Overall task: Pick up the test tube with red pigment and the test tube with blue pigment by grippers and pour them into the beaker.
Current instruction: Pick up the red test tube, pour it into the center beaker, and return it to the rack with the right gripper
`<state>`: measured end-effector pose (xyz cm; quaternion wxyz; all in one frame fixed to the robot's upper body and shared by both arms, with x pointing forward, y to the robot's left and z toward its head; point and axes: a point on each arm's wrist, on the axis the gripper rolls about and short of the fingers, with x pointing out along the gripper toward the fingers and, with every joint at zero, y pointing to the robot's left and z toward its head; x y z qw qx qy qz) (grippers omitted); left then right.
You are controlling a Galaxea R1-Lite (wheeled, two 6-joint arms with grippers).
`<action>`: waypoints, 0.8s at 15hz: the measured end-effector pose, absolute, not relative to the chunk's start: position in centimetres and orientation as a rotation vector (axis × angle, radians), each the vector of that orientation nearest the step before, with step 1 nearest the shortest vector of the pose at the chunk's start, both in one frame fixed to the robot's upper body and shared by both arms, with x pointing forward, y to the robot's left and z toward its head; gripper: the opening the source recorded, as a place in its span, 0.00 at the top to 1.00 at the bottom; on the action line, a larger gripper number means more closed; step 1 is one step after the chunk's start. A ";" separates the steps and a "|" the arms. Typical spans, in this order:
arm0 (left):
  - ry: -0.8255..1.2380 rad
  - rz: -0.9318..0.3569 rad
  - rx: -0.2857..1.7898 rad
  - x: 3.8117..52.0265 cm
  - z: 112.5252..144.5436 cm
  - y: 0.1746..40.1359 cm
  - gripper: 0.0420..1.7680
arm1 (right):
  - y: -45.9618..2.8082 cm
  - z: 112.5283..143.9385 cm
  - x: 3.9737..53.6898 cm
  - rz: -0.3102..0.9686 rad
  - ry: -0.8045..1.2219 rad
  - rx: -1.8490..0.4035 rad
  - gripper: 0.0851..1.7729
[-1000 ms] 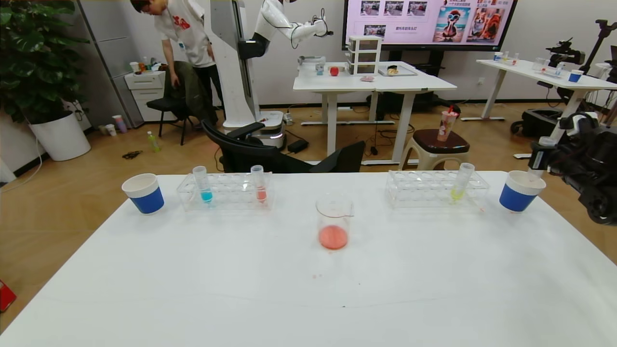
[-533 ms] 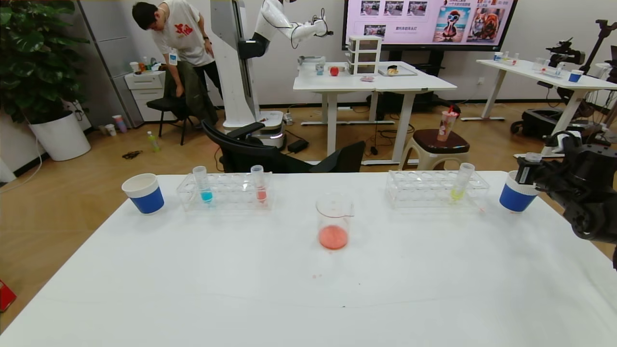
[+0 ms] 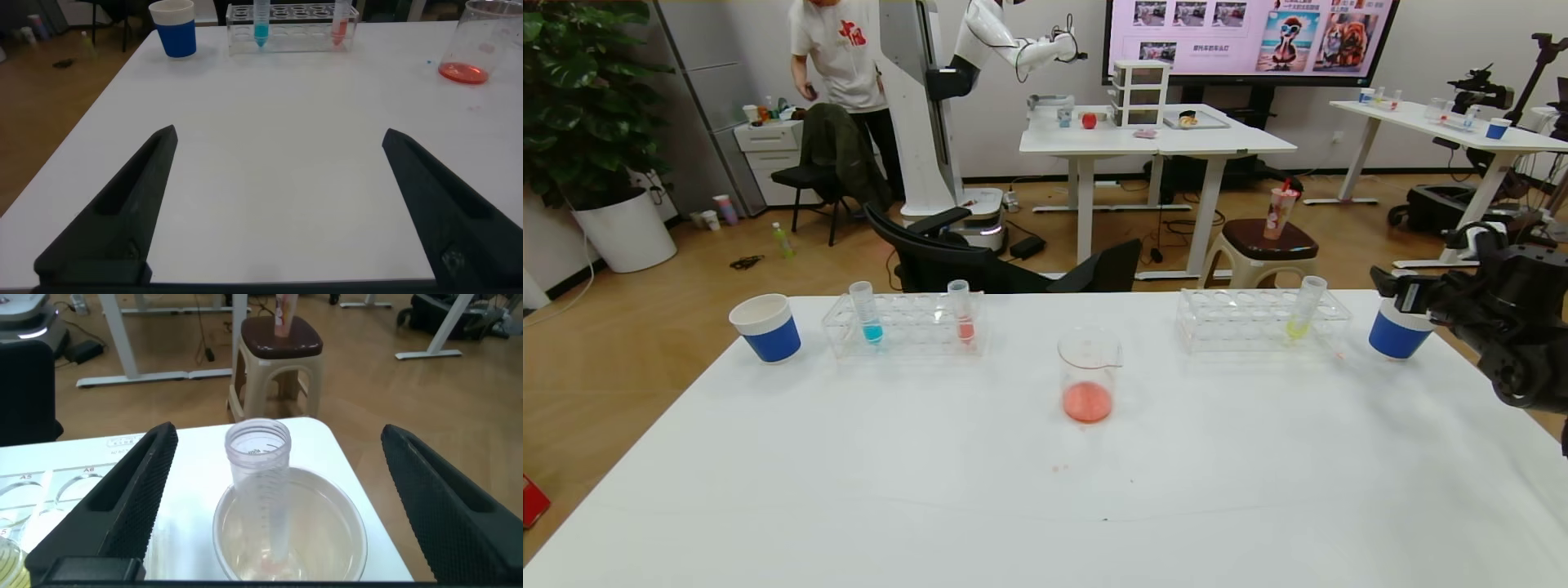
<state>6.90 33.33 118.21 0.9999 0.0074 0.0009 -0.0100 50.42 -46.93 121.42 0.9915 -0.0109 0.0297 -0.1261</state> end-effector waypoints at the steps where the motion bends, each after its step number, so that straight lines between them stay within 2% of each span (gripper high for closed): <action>1: 0.002 -0.020 0.015 6.9 118.2 33.3 0.01 | -46.7 121.8 50.4 -0.243 0.050 -0.023 0.02; 5: 0.002 -0.020 0.015 6.9 118.2 33.3 0.01 | -43.7 124.7 50.3 -0.178 -0.013 -0.032 0.02; 9: 0.002 -0.020 0.015 6.9 118.2 33.3 0.01 | -36.7 130.0 48.7 -0.024 -0.129 -0.038 0.02; 12: 0.002 -0.020 0.015 6.9 118.2 33.3 0.01 | -33.2 132.4 45.8 0.058 -0.170 -0.033 0.02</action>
